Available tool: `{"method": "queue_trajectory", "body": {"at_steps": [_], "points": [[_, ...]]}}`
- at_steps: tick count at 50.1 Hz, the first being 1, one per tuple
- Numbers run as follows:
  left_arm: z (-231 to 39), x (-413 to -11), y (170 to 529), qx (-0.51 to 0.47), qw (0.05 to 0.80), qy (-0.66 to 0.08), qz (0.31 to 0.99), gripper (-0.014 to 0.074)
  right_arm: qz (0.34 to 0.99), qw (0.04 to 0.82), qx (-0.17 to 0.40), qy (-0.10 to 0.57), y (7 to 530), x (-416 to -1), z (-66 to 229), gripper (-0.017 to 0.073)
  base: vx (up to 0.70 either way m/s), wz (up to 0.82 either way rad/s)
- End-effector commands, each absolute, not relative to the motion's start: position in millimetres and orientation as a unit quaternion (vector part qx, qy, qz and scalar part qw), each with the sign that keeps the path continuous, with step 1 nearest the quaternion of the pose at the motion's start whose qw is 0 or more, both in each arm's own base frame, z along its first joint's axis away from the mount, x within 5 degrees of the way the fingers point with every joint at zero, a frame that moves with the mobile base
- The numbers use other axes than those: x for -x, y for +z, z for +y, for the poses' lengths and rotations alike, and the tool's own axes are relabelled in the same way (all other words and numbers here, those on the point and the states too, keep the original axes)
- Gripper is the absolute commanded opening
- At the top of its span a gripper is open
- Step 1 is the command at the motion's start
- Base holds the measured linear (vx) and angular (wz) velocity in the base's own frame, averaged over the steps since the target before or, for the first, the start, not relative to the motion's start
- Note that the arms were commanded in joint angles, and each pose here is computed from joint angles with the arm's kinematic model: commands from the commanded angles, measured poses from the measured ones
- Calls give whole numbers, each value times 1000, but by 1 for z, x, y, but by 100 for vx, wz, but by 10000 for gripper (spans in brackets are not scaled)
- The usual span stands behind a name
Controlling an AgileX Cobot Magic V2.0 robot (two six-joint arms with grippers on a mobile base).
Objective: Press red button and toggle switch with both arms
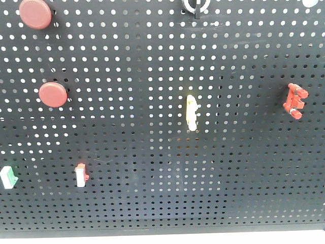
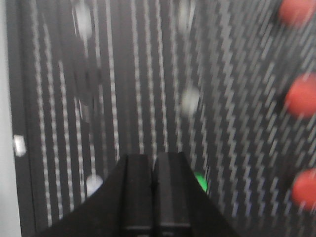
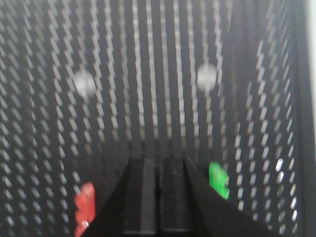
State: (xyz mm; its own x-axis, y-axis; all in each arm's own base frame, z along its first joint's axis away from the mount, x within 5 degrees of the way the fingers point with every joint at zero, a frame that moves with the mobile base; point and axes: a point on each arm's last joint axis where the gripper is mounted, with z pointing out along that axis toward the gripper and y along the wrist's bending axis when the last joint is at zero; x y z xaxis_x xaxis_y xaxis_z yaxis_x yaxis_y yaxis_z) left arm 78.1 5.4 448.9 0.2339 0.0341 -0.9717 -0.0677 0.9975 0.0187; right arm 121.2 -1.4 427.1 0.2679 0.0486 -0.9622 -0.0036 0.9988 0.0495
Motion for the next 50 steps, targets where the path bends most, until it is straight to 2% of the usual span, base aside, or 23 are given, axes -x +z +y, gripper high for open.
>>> {"method": "queue_trajectory", "body": {"at_steps": [1,9,29,50], "points": [[4,-87,463,10,809,20,587,1,565,825,-15,25,442,-126,0,0,0,0],[-3,-103,471,1,836,-23,549,1,549,835,-22,42,445,-130,0,0,0,0],[-45,-142,474,-82,829,-140,535,1,547,836,-21,43,445,-130,0,0,0,0],[-88,-191,517,-124,815,-177,538,1,546,836,-21,43,445,-130,0,0,0,0]]}}
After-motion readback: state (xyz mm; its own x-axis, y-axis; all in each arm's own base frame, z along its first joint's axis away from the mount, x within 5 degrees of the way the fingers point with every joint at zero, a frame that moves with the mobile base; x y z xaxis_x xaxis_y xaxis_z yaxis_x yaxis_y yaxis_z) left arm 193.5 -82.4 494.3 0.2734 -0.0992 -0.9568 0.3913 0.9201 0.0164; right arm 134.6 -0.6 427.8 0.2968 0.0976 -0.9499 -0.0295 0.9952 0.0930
